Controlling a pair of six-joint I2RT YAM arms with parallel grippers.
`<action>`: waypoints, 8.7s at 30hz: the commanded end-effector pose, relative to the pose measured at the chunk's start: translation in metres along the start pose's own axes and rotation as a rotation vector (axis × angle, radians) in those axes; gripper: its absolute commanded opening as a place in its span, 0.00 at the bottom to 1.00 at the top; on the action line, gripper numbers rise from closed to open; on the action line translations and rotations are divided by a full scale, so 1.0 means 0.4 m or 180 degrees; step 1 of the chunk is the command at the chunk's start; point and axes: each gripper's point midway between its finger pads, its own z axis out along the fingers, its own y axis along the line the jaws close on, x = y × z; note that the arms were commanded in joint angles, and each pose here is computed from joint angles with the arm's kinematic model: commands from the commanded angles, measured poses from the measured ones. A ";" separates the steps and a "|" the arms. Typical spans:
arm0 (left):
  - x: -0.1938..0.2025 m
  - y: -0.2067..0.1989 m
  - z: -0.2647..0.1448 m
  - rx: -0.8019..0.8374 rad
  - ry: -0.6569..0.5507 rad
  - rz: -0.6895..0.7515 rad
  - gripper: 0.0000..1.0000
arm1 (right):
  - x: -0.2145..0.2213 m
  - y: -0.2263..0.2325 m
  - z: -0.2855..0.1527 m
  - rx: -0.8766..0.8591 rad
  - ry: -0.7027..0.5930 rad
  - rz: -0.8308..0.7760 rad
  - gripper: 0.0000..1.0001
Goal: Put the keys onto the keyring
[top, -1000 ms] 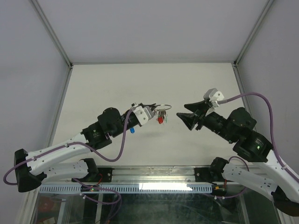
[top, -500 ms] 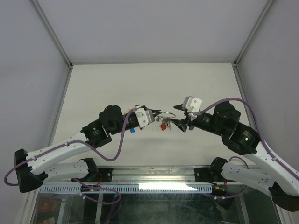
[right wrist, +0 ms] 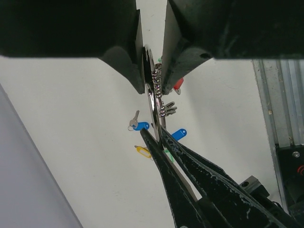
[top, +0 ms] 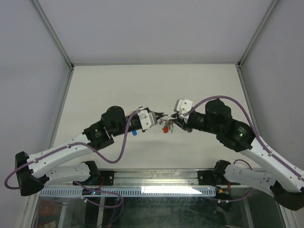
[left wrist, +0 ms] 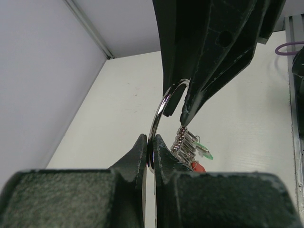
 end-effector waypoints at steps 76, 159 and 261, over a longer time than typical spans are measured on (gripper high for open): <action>-0.137 0.029 -0.097 -0.0086 -0.0886 -0.0694 0.48 | -0.182 -0.049 -0.137 0.0396 -0.0752 0.0041 0.00; -0.159 0.124 -0.028 -0.0270 -0.0285 -0.0471 0.00 | 0.077 -0.115 0.060 0.1259 -0.0678 0.0808 0.39; -0.077 0.018 0.013 0.0060 -0.0687 -0.1068 0.00 | -0.132 -0.096 -0.114 0.0848 -0.0343 -0.0296 0.49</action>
